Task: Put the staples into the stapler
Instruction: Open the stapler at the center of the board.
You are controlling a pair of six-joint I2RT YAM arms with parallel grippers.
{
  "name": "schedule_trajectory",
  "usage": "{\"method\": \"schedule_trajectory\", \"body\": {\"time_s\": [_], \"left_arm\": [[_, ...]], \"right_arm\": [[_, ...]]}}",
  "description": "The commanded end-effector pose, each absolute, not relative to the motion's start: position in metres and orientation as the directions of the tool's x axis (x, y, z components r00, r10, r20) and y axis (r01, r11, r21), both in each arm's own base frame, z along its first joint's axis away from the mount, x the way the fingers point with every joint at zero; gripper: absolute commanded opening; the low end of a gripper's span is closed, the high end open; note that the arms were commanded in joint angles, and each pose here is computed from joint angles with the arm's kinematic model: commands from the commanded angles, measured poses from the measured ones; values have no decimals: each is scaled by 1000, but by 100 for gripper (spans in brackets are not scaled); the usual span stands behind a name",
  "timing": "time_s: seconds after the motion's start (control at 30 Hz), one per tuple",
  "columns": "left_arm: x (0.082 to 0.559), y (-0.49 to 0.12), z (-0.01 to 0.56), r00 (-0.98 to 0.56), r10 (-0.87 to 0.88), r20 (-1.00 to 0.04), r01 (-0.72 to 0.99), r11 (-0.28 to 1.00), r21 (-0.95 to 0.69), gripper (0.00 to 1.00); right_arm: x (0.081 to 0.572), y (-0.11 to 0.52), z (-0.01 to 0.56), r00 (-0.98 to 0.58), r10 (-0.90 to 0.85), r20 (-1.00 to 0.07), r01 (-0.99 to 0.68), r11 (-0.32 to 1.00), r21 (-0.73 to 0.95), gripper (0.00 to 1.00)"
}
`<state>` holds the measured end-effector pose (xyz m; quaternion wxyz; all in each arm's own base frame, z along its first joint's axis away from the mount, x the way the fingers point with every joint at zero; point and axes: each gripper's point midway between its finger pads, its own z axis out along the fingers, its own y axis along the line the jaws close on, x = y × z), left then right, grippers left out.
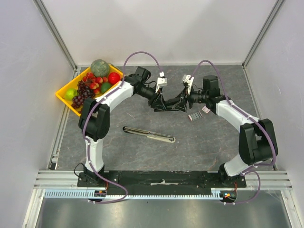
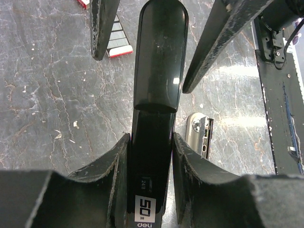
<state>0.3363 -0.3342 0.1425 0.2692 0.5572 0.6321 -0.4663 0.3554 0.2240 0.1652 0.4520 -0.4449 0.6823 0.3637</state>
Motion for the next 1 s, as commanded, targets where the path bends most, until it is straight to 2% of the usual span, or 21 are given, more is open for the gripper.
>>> {"method": "schedule_trajectory", "body": {"time_s": [0.0,0.27,0.87,0.97], "left_arm": [[331,-341,182,-220,367,-904,956,-105,-275,2],[337,-338,192,-255,310,-916,953,-76,-292,2],[331,-335,219,-248,241,-938,955,-105,-279,2],[327,-335,222,-242,233,-942,953,-123,-276,2]], "right_arm": [[354,228,194,-130,-221,-967,-951,303,59,72],[359,219,204,-214,-126,-969,-942,290,170,77],[356,218,184,-257,-143,-956,-943,253,216,76],[355,219,184,-260,-141,-955,-944,243,222,70]]}}
